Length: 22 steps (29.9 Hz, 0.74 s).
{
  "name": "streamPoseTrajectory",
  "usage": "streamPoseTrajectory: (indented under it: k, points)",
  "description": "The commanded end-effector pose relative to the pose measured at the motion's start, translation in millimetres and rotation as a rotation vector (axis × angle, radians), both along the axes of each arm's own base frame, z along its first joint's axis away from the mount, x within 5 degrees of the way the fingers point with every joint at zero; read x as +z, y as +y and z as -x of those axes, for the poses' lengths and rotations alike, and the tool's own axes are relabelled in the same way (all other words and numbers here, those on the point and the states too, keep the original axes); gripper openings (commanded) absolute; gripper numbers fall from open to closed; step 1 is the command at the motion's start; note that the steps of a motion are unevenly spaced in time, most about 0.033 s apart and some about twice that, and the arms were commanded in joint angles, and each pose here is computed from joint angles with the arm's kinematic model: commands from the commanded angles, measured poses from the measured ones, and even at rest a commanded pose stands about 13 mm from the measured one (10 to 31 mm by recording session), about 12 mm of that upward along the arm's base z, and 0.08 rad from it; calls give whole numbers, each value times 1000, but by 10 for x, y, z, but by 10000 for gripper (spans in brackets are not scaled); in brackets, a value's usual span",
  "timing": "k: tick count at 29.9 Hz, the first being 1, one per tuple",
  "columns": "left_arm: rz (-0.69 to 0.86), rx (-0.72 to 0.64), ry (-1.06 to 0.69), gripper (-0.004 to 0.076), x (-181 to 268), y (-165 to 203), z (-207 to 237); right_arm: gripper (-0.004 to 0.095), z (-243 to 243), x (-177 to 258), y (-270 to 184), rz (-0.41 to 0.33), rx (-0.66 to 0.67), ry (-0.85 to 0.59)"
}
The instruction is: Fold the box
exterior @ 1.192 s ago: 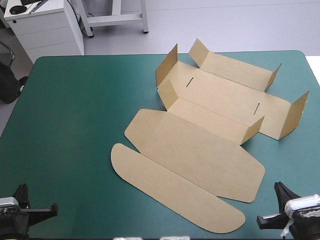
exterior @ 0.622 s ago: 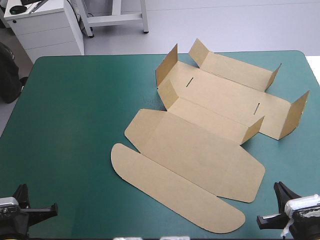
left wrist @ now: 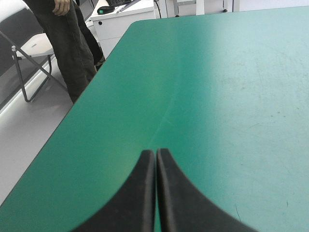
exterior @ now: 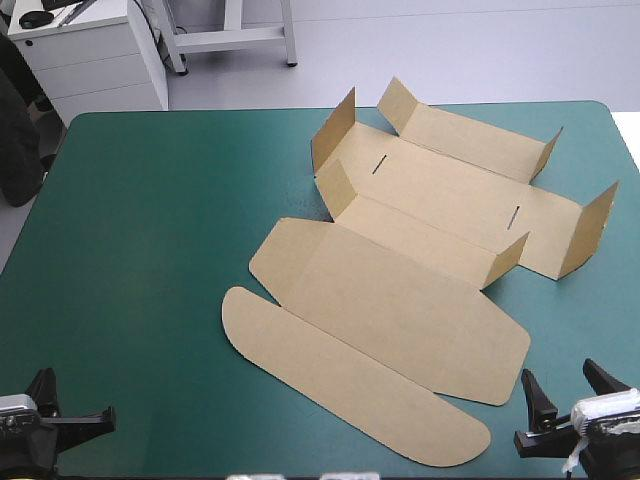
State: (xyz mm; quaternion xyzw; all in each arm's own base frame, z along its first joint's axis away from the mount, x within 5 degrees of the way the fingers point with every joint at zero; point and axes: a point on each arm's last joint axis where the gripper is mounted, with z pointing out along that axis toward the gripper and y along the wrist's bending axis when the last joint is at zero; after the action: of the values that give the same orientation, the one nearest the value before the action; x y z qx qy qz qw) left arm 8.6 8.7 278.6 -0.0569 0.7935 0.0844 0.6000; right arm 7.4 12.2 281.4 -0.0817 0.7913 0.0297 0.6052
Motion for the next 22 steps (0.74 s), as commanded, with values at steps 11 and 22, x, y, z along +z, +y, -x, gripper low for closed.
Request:
streamPoseTrajectory:
  k: [11,22]
  points:
    - [-6,-8,-115,-10,132,-10,32,716,-201,487,-54,-358,-147,-23]
    - [-4,-8,-115,-10,132,-10,32,729,-1106,906,-34,-494,-240,221]
